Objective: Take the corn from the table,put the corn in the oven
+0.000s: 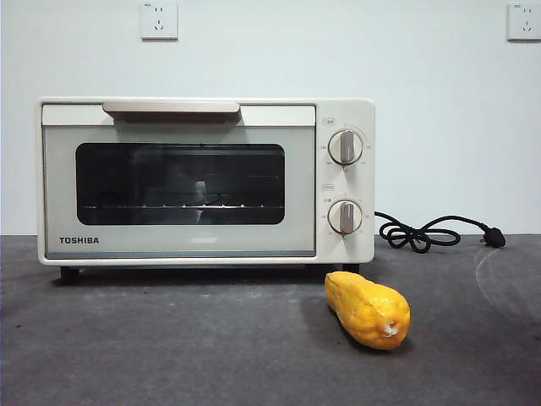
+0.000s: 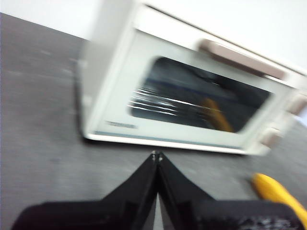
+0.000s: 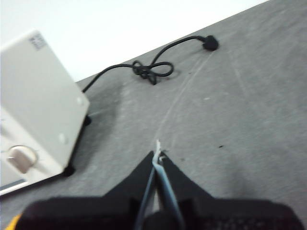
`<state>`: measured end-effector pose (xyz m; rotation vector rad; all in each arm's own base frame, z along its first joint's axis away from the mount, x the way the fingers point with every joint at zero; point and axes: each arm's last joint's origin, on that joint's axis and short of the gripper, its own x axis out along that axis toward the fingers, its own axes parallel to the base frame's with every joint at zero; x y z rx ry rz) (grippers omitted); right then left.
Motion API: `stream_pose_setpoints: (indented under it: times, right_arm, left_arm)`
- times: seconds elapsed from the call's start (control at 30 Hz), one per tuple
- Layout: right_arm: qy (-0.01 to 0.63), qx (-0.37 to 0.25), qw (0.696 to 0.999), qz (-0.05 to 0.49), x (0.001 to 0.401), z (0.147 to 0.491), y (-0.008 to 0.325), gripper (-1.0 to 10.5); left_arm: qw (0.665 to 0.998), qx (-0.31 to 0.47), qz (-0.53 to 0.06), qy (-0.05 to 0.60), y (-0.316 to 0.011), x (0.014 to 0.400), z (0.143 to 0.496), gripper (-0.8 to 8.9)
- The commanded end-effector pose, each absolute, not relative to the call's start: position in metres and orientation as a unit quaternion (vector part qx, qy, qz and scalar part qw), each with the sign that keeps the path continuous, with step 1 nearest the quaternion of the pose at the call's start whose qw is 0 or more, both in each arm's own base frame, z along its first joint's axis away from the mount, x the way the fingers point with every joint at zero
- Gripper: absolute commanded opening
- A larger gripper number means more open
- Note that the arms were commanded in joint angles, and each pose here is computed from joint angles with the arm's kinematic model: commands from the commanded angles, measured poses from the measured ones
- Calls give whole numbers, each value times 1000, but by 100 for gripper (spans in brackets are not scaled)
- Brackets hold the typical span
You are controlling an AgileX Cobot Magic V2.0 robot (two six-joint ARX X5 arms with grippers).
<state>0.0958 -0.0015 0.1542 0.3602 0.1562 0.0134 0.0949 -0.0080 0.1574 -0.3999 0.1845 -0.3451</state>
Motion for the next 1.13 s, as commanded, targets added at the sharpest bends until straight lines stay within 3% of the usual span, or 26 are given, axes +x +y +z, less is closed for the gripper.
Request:
stream_pose_setpoints:
  times: [0.03, 0.33, 0.5, 0.67, 0.8, 1.13]
  right_arm:
    - [62, 202, 977, 30, 95, 164, 0, -1]
    - [6, 206, 976, 73, 85, 210, 2, -3]
    - [-11, 201, 964, 171, 77, 236, 7, -2]
    - [62, 220, 933, 276, 82, 252, 13, 1]
    - [137, 226, 907, 328, 93, 260, 16, 18]
    - [275, 203, 876, 341, 128, 274, 26, 435]
  left_arm:
    - [949, -205, -219, 93, -11, 93, 166, -5]
    - [943, -197, -229, 138, -12, 92, 207, -5]
    - [928, -198, -261, 175, -14, 99, 228, -5]
    - [907, -197, -301, 219, -16, 112, 242, -5]
    - [897, -191, -311, 249, -19, 123, 242, -5]
    - [866, -192, -343, 309, -33, 136, 230, -5]
